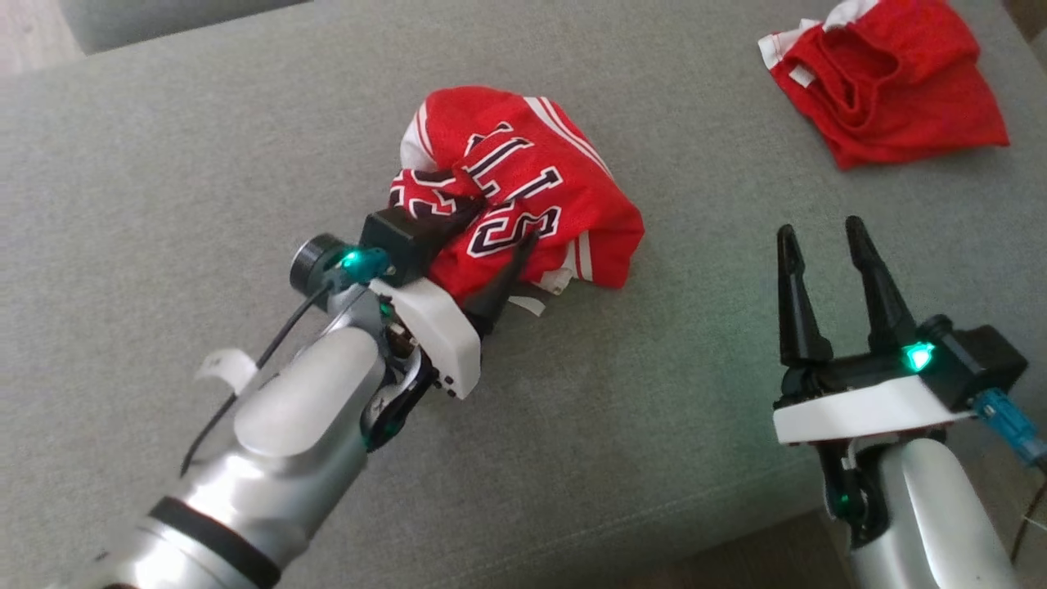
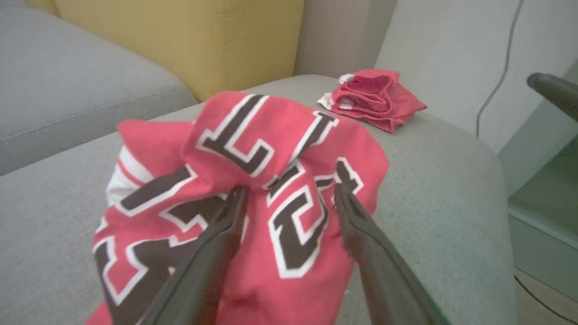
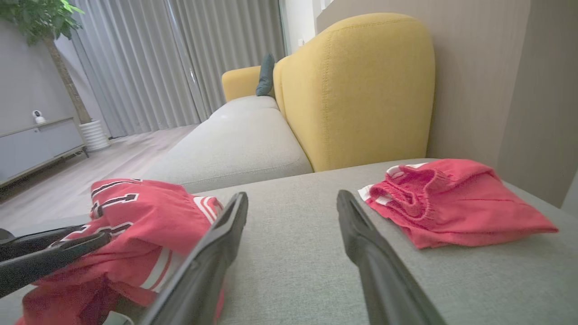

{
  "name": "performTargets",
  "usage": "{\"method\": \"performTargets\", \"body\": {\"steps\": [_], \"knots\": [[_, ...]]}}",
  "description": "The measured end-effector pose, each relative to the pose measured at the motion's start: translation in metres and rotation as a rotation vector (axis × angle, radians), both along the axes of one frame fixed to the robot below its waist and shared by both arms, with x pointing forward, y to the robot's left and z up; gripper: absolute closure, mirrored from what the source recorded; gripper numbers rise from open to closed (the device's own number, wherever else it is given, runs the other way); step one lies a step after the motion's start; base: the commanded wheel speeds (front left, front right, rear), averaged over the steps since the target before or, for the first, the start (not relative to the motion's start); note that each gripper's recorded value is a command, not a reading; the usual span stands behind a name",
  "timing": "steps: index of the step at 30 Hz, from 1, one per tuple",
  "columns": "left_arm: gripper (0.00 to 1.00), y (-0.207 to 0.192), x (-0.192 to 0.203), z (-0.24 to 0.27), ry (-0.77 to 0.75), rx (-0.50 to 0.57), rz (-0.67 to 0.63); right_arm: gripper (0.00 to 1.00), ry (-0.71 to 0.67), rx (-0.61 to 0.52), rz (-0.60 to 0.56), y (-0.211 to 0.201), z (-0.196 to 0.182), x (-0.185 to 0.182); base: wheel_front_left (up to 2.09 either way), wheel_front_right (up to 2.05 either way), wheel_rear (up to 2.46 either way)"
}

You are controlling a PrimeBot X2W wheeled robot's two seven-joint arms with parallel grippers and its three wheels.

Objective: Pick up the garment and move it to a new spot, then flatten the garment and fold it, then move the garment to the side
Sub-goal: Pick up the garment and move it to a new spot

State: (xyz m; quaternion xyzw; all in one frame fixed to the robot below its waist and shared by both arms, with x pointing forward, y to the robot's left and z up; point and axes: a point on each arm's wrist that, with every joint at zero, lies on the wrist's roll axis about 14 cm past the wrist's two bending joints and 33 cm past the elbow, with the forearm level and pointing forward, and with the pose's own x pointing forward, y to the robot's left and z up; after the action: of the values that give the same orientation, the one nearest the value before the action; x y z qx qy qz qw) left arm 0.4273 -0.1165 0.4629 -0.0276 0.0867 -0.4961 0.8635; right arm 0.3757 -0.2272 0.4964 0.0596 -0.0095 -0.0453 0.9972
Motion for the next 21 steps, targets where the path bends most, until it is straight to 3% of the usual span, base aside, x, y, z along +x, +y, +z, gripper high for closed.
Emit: {"method": "performTargets", "body": {"steps": [11,21], "knots": [[0.0,0.046,0.011,0.032,-0.047,-0.084,0.226,0.0,-0.053,0.021,0.075,0.024,0.014,0.007,0.0,0.0,0.0],[0.0,0.147,-0.016,0.049,-0.042,-0.173,0.597,0.0,-0.086,0.039,0.145,0.05,0.023,-0.003,0.0,0.0,0.0]]}}
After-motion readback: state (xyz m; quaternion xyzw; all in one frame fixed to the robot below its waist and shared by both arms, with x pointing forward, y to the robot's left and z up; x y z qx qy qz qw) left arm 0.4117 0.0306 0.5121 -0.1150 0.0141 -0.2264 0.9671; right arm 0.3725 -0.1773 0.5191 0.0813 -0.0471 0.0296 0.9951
